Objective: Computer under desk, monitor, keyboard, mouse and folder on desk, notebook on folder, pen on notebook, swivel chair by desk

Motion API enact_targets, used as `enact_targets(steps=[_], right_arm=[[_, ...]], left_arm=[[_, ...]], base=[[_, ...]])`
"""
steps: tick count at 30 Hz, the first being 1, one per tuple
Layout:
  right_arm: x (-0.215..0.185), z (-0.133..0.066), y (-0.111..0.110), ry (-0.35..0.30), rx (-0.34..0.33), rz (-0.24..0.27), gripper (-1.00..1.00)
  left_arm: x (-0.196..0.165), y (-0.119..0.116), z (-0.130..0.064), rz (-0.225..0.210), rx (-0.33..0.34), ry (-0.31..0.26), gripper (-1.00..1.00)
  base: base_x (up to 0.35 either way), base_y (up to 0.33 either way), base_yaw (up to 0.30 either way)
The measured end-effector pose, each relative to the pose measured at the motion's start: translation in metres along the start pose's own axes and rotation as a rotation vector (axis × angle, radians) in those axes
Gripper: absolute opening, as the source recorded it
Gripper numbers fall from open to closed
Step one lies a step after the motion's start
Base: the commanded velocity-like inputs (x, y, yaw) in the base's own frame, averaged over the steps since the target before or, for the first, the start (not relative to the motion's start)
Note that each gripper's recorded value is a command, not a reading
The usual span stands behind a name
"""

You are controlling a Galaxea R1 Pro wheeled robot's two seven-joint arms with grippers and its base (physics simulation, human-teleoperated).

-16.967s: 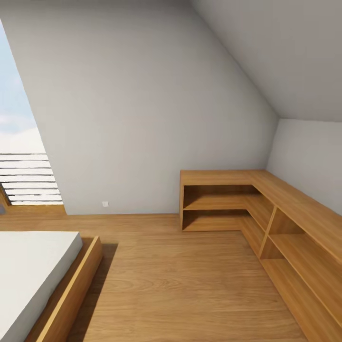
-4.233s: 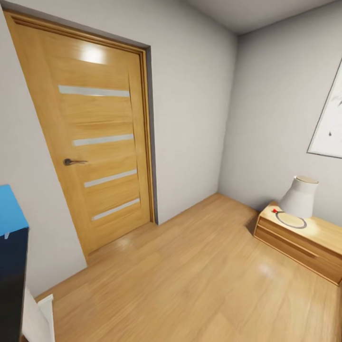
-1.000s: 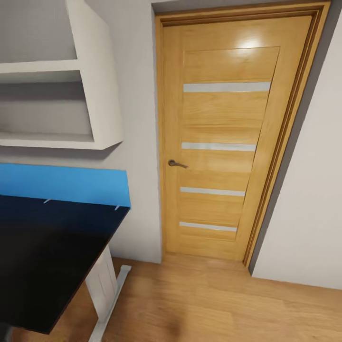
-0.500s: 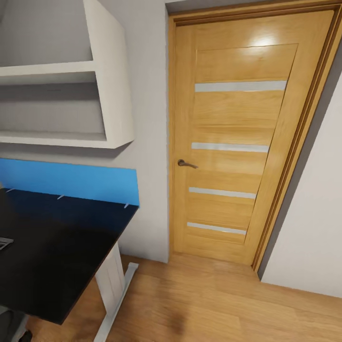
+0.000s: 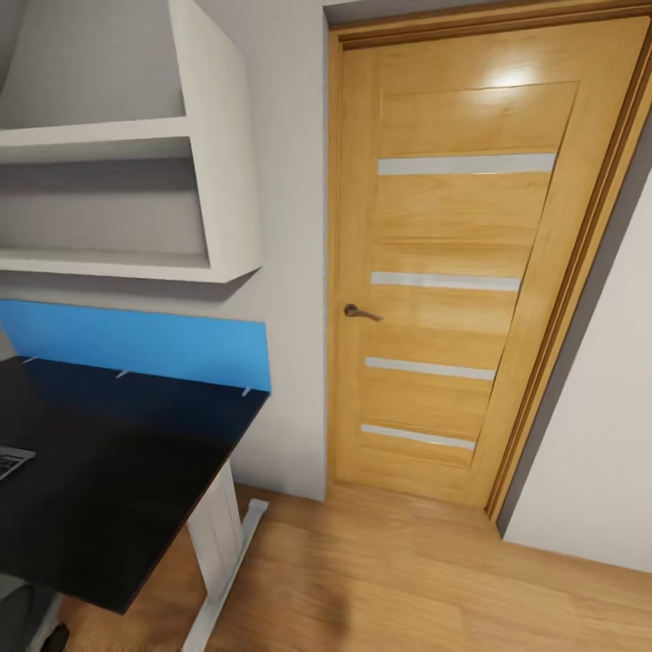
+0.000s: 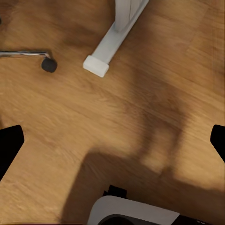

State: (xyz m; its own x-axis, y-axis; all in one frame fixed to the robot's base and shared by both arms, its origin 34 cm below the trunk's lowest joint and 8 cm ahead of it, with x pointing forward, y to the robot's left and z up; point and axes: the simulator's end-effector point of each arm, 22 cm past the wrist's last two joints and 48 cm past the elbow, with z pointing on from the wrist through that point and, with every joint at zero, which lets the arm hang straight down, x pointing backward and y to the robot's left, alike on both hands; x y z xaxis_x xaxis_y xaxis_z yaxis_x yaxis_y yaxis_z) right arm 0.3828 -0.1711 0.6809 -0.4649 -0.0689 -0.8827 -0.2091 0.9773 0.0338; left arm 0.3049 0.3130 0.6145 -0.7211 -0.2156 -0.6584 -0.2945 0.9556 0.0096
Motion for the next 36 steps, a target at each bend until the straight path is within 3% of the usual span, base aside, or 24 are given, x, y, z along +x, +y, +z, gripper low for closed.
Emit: enact_targets(steps=[9, 36], right_arm=[[-0.0064, -0.0002, -0.0024, -0.029, 0.011, 0.005, 1.00], [-0.0047, -0.0001, -0.0018, -0.022, 0.009, 0.004, 1.00]], left_arm=[[-0.0003, 0.0003, 0.0000, 0.000, -0.001, -0.002, 1.00], [-0.0006, 0.0022, 0.0003, 0.002, -0.002, -0.001, 1.00]], base=[[0.000, 0.000, 0.275], [0.000, 0.000, 0.286]])
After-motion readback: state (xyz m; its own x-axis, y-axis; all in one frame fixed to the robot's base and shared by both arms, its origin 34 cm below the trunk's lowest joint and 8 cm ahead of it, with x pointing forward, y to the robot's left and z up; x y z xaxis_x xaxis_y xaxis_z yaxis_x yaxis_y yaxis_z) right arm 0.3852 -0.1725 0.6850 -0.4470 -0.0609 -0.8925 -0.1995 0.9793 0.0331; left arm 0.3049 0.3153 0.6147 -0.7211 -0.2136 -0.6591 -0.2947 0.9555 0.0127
